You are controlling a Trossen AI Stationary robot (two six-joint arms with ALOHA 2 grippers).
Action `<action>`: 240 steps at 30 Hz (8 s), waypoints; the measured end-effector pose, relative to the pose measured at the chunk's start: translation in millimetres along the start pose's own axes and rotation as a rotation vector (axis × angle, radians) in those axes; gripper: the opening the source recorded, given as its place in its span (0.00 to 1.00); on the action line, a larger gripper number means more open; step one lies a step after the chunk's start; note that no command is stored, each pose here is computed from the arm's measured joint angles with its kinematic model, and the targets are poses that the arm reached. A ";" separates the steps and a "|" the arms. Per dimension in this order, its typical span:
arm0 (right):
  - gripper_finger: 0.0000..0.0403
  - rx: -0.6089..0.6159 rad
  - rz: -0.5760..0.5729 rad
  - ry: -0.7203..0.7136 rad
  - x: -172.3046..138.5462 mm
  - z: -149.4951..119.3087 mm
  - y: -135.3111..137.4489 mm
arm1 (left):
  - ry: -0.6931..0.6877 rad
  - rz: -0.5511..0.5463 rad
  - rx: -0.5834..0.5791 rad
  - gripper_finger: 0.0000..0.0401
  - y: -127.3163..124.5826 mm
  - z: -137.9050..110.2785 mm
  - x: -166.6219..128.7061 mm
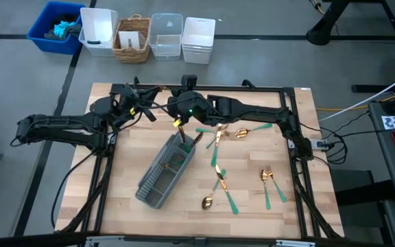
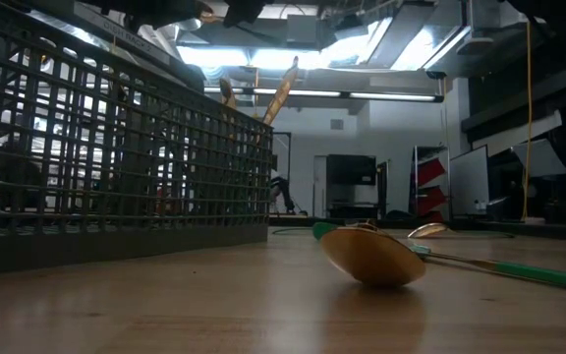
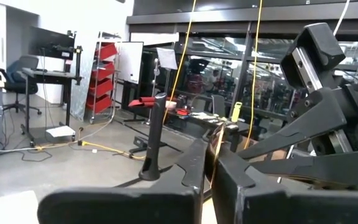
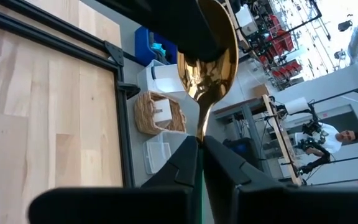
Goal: Sort silverware
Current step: Put the green spoon into the silverware basket, then put the green knife into the silverware basket
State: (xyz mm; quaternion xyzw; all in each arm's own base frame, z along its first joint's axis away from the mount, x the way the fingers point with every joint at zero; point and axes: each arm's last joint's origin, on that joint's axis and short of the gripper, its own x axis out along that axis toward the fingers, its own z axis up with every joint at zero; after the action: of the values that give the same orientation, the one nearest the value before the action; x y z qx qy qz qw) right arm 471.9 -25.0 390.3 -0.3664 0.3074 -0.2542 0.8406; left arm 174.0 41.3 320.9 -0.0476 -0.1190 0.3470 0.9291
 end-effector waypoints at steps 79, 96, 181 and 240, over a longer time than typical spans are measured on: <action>0.24 0.227 0.852 0.509 -82.6 -110.2 23.2 | 0.566 -1.183 0.806 0.04 -89.5 -20.8 -62.4; 0.24 0.474 0.924 0.745 -78.3 -133.9 85.7 | 0.655 -1.131 0.708 0.13 -94.7 -26.4 -62.9; 0.14 0.954 0.611 1.120 -122.0 -145.5 279.0 | 0.581 -1.117 0.654 0.25 -98.7 -20.1 -59.8; 0.10 0.923 0.547 0.648 -158.4 -117.9 172.1 | 0.314 -0.983 0.536 0.25 -78.8 25.1 -62.8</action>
State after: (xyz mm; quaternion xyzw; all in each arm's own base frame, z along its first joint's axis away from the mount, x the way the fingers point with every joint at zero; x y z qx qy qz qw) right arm 315.8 127.8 245.8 0.2221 0.4878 -0.2344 0.8110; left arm 171.6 -59.2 346.9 0.1991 0.1042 -0.1183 0.9672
